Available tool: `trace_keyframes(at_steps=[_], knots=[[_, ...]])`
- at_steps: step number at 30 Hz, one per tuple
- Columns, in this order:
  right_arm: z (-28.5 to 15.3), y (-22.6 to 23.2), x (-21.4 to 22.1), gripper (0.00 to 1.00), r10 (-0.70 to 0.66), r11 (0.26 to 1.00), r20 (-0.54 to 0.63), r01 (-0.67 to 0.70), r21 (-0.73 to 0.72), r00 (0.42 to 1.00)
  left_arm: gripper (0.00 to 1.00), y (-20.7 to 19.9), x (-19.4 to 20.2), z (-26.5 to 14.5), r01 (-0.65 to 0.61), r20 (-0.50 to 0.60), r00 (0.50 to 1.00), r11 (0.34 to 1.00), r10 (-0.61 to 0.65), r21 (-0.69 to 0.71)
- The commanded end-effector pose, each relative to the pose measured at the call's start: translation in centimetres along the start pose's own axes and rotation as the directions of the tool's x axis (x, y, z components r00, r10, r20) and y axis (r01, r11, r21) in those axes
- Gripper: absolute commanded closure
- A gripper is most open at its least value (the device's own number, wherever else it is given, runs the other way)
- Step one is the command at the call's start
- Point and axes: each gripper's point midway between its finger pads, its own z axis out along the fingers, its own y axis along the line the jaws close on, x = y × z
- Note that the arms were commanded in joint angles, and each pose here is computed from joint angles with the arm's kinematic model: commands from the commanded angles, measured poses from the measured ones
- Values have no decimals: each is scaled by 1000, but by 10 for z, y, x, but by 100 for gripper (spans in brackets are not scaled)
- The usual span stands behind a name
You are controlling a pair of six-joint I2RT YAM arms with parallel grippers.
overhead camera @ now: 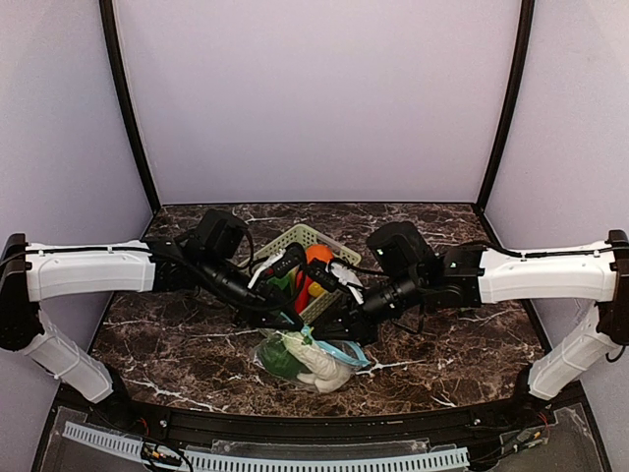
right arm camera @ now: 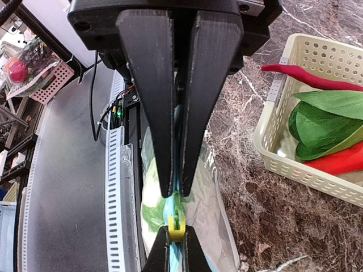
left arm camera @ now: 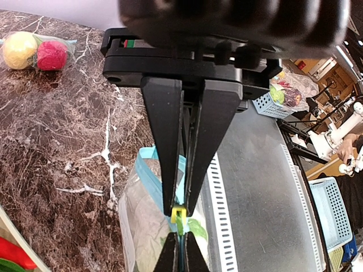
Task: Place the food in the zip-top bag and seal the zipper
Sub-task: Zip the zipper on the zipper food storage bag.
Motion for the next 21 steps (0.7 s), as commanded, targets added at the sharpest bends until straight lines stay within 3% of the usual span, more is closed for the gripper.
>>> trace_keyframes(at_steps=[1, 21], knots=[[-13, -5, 111, 100, 244, 970, -350, -226, 91, 904, 99, -8, -3, -30, 19, 25, 1000, 1000, -19, -10], [-16, -4, 119, 100, 261, 965, -366, -242, 99, 893, 99, -1, -4, -42, 28, 43, 999, 999, -26, -29]])
